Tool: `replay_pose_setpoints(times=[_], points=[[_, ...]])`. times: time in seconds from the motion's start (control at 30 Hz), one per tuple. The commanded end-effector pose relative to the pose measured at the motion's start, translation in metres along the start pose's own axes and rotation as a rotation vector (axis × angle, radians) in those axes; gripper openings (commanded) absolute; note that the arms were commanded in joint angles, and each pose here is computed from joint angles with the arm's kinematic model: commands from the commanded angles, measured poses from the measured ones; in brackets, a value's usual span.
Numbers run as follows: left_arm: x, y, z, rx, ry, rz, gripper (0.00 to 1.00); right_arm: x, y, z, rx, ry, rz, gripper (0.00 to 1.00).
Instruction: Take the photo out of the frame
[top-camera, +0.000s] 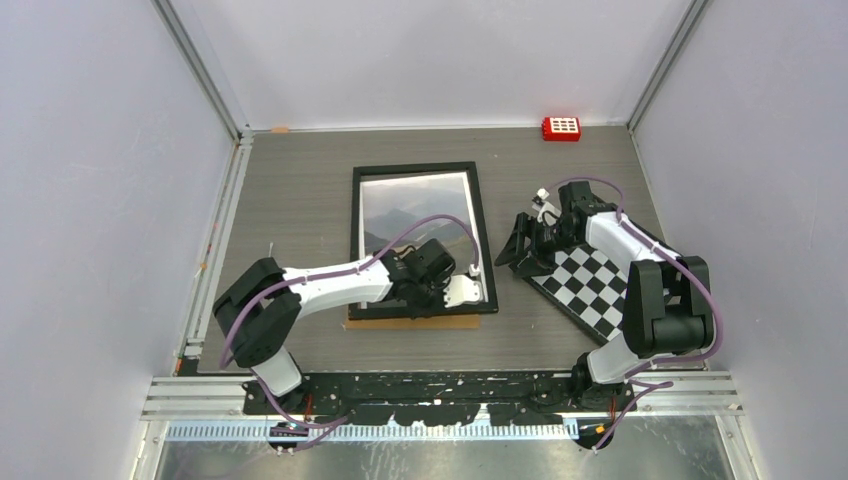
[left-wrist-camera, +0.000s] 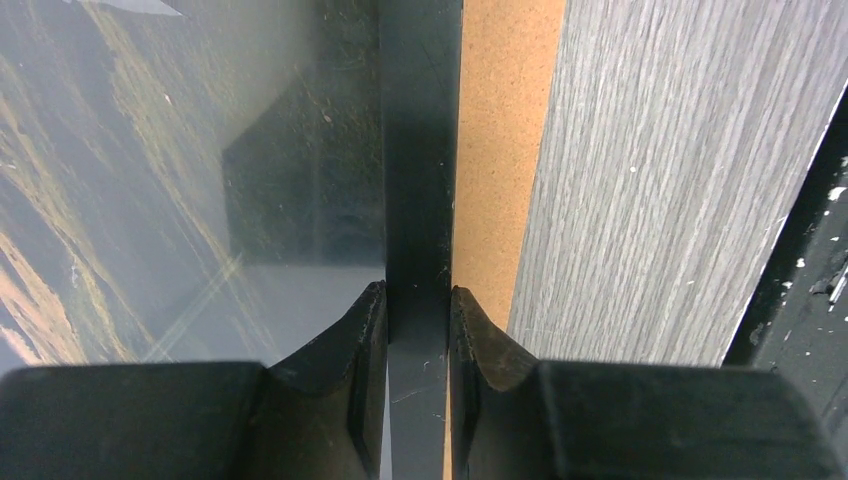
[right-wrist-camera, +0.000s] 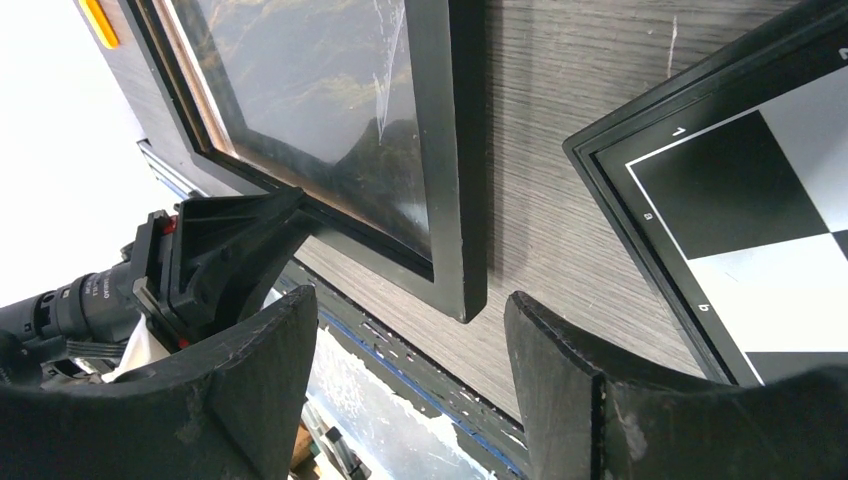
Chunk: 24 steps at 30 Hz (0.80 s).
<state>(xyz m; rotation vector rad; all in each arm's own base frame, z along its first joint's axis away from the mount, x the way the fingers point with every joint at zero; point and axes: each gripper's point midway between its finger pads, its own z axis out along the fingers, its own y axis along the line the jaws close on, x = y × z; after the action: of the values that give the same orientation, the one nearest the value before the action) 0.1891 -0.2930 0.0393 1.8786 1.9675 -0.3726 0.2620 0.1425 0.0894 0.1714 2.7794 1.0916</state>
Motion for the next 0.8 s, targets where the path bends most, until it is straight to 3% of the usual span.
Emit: replay_pose_setpoints(times=[0.0, 0.53, 0.77], points=[[-0.036, 0.016, -0.022, -0.039, -0.125, -0.019, 0.0, -0.001, 0.007, -0.004, -0.035, -0.017, -0.031, 0.72], [-0.026, 0.053, -0.011, -0.121, -0.104, -0.099, 0.0, 0.006, 0.006, -0.001, -0.048, -0.016, -0.02, 0.72], [-0.042, 0.05, -0.023, -0.065, -0.193, -0.109, 0.0, 0.008, 0.004, 0.001, -0.049, -0.015, -0.01, 0.69]])
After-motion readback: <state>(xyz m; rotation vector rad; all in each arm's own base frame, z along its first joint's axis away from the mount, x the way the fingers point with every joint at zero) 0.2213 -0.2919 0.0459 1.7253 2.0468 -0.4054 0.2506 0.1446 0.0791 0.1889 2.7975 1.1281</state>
